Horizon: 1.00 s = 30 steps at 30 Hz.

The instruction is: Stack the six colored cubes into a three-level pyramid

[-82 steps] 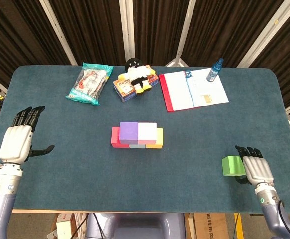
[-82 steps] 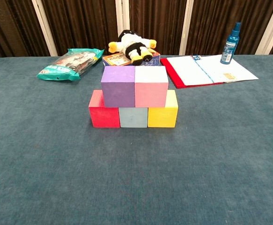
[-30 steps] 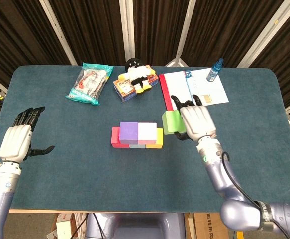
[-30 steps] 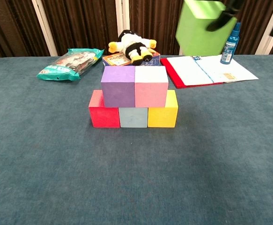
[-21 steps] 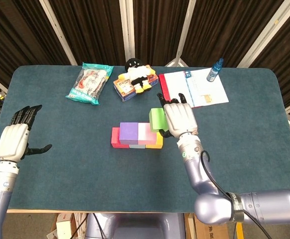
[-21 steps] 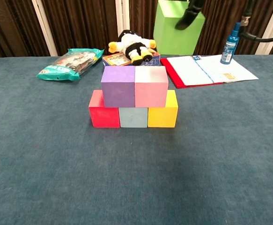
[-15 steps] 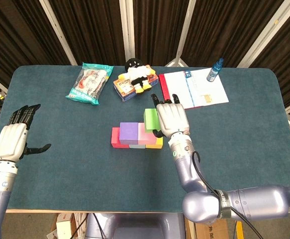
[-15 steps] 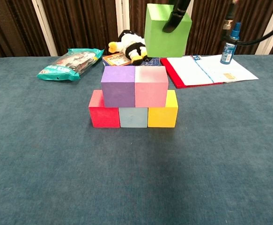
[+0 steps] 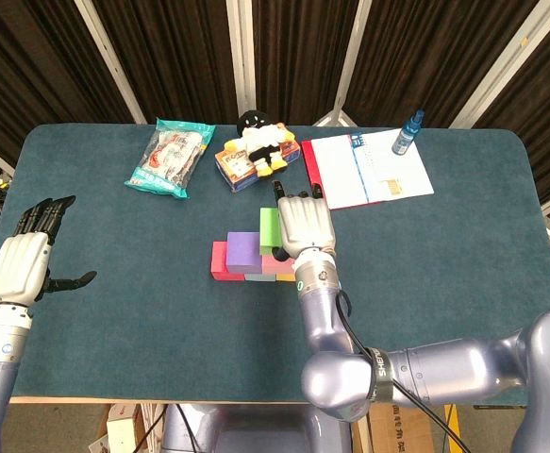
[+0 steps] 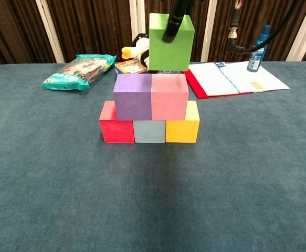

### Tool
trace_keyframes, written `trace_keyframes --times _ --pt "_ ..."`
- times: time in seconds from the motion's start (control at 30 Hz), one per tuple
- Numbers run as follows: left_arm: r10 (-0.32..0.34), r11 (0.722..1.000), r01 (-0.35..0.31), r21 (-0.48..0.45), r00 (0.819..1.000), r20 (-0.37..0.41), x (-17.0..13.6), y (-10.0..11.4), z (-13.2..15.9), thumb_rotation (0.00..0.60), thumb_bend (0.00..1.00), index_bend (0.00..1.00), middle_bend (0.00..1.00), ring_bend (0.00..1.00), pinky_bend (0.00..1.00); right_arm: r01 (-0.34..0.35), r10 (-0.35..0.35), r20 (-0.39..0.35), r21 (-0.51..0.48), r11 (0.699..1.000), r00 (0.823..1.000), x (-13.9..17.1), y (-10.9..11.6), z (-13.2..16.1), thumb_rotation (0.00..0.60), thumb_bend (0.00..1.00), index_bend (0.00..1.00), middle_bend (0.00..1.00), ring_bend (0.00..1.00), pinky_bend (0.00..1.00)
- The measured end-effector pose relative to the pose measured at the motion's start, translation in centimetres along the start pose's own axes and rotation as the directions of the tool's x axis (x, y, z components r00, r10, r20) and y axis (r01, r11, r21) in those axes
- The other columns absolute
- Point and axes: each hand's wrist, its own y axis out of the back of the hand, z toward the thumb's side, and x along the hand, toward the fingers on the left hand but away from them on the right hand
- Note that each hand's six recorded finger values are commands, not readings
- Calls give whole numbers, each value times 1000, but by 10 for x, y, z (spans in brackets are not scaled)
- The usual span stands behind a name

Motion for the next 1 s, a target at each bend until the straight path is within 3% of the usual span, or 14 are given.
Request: trace_keyframes --times 0.67,1.0 --pt "9 1000 -9 -7 1000 -10 2 4 -4 600 50 0 61 0 0 -38 40 30 -36 999 999 -2 -14 16 600 277 0 464 217 0" --pt "2 1000 -2 -5 1000 -12 3 1 -5 600 50 0 61 0 0 -53 53 9 -35 998 999 -3 -21 22 600 277 0 464 217 0"
